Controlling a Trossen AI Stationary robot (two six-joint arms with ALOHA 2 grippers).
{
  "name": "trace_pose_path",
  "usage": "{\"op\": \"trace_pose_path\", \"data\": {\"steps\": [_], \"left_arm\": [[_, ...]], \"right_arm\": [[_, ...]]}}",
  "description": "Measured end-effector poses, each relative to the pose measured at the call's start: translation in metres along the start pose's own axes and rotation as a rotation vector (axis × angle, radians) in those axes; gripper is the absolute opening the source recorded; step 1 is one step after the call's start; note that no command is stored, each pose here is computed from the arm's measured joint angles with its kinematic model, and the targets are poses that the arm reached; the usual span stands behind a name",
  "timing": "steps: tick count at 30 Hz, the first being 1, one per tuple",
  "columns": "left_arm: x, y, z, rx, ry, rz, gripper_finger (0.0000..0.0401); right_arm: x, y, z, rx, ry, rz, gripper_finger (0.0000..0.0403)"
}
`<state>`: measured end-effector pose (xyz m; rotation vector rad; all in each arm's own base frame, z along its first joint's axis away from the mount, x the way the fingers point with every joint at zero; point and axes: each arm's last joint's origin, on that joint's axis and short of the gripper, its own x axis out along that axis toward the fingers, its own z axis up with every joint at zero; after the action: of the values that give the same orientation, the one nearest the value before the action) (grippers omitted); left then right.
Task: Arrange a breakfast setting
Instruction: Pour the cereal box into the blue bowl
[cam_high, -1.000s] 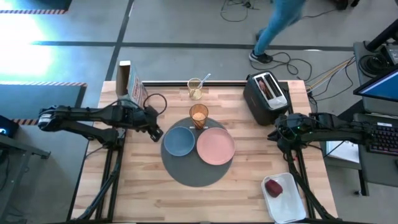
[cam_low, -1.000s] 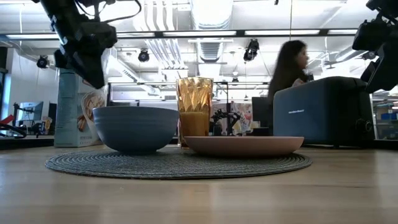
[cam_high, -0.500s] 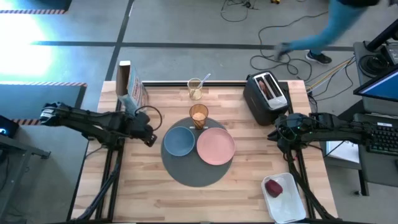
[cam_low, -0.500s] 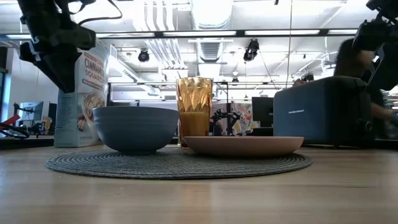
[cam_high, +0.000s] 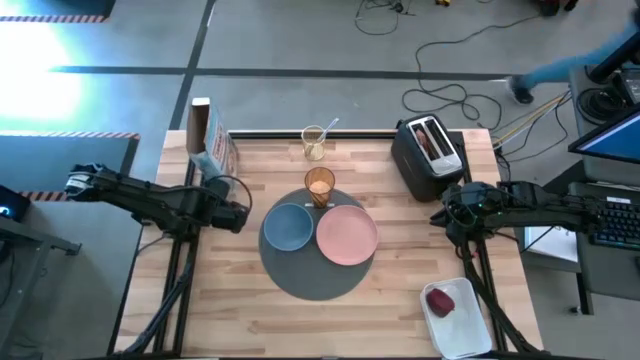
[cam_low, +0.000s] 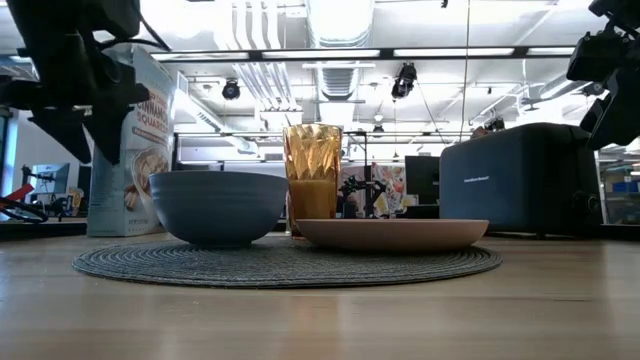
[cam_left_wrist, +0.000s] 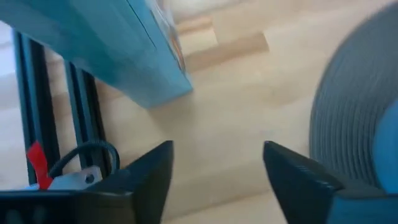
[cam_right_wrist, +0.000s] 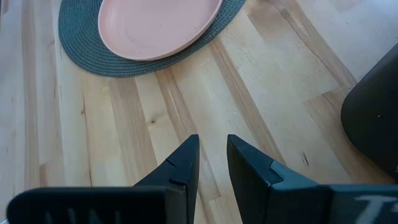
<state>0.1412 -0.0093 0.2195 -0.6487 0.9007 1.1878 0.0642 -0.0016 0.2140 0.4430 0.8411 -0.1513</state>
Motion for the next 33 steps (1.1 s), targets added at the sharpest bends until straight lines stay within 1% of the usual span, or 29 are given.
{"op": "trace_pose_path", "data": {"steps": [5, 8, 12, 16, 23, 26, 31, 33], "left_arm": [[0.002, 0.006, 0.0, -0.052, -0.079, 0.061, 0.03], [0.003, 0.007, 0.002, -0.113, -0.129, 0.06, 0.032], [0.005, 0.008, 0.003, -0.124, -0.234, 0.076, 0.0321], [0.007, 0.01, 0.005, -0.164, -0.286, 0.09, 0.0319], [0.01, 0.014, 0.007, -0.3, -0.267, 0.129, 0.0318], [0.014, 0.015, 0.01, -0.348, -0.271, 0.168, 0.0318], [0.025, 0.011, 0.017, -0.384, -0.288, 0.249, 0.0318], [0.031, 0.007, 0.021, -0.379, -0.31, 0.269, 0.0318]], "right_arm": [[0.0, 0.0, 0.0, 0.0, 0.0, 0.0, 0.0073], [0.0, 0.0, 0.0, 0.0, 0.0, 0.0, 0.0073], [0.0, 0.0, 0.0, 0.0, 0.0, 0.0, 0.0073], [0.0, 0.0, 0.0, 0.0, 0.0, 0.0, 0.0073], [0.0, 0.0, 0.0, 0.0, 0.0, 0.0, 0.0073], [0.0, 0.0, 0.0, 0.0, 0.0, 0.0, 0.0073], [0.0, 0.0, 0.0, 0.0, 0.0, 0.0, 0.0073], [0.0, 0.0, 0.0, 0.0, 0.0, 0.0, 0.0073]]}}
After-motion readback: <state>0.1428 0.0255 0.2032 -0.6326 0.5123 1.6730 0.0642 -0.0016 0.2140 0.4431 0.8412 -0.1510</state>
